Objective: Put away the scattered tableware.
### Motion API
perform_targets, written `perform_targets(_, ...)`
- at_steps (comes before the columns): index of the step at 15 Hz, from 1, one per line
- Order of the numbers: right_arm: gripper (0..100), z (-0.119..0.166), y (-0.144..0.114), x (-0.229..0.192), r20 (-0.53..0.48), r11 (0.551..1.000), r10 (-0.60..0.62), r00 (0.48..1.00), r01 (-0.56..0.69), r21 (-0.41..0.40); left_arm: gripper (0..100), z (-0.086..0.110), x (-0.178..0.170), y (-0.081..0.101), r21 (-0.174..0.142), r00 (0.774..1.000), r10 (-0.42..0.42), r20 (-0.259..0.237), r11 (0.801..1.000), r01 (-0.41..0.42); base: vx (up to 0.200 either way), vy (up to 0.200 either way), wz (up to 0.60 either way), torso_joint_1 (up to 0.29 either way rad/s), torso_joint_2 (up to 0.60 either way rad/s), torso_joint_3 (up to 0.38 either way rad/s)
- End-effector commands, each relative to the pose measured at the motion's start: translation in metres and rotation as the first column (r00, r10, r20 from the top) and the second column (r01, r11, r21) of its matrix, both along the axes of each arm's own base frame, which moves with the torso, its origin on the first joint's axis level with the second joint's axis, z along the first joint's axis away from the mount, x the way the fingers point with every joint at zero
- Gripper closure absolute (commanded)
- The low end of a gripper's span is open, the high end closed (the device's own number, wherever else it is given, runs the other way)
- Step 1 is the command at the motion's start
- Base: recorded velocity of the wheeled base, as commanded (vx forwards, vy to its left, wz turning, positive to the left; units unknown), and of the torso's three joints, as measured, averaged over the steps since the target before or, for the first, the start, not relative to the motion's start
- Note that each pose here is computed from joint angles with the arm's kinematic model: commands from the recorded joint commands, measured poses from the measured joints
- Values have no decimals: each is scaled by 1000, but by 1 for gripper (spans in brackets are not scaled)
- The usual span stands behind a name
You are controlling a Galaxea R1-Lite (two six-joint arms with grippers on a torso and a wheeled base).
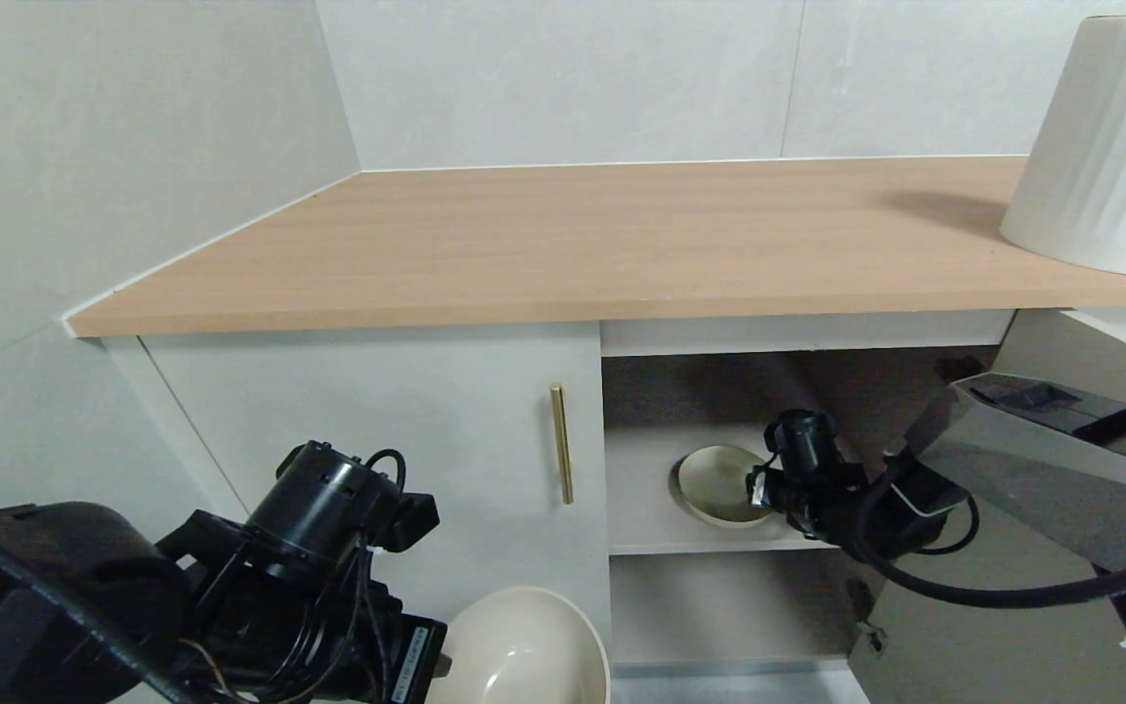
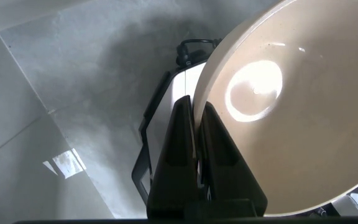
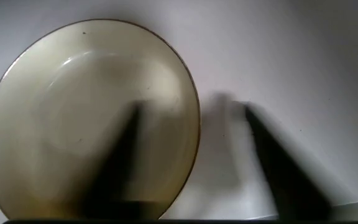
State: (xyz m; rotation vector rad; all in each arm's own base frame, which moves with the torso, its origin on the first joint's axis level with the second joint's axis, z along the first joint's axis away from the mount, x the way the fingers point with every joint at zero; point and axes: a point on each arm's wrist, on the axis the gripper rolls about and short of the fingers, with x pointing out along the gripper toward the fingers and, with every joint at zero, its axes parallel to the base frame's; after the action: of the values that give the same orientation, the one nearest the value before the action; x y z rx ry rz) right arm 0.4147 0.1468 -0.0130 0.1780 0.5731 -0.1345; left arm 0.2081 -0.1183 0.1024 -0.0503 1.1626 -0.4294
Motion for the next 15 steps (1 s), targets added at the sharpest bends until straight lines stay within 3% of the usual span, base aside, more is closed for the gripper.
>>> perform_targets(1, 0, 3, -1, 0, 6, 1000, -2, 1000, 2, 4, 100, 0, 0, 0, 1, 1000, 0, -2, 1000, 0, 0, 0, 0, 0, 0, 0)
perform_targets(6, 0, 25, 11, -20, 18, 999, 45, 999, -46, 12, 100, -1, 2, -2, -4, 1000, 8, -4, 1000, -8, 0, 0, 0, 0, 0, 0)
perform_targets(9, 0, 56, 34, -61, 24, 986, 163, 986, -164, 33, 100, 1, 7, -10, -29, 998, 53, 39, 998, -52, 0, 0, 0, 0, 0, 0)
perform_targets(10, 0, 73, 44, -88, 23, 960, 269, 963, -270, 71, 100, -2, 9, -20, -40, 993, 100, 67, 994, -97, 0, 0, 0, 0, 0, 0)
perform_targets(11, 0, 82, 47, -109, 17, 933, 347, 938, -347, 98, 100, -4, 11, -22, -27, 989, 122, 88, 992, -120, 0, 0, 0, 0, 0, 0)
perform_targets(13, 0, 99, 47, -141, 20, 876, 464, 886, -462, 135, 100, -7, 14, -24, -5, 984, 139, 107, 990, -140, 0, 0, 0, 0, 0, 0)
perform_targets(15, 0, 113, 51, -166, 39, 819, 558, 829, -558, 134, 100, -8, 13, -29, -2, 987, 124, 107, 992, -124, 0, 0, 0, 0, 0, 0)
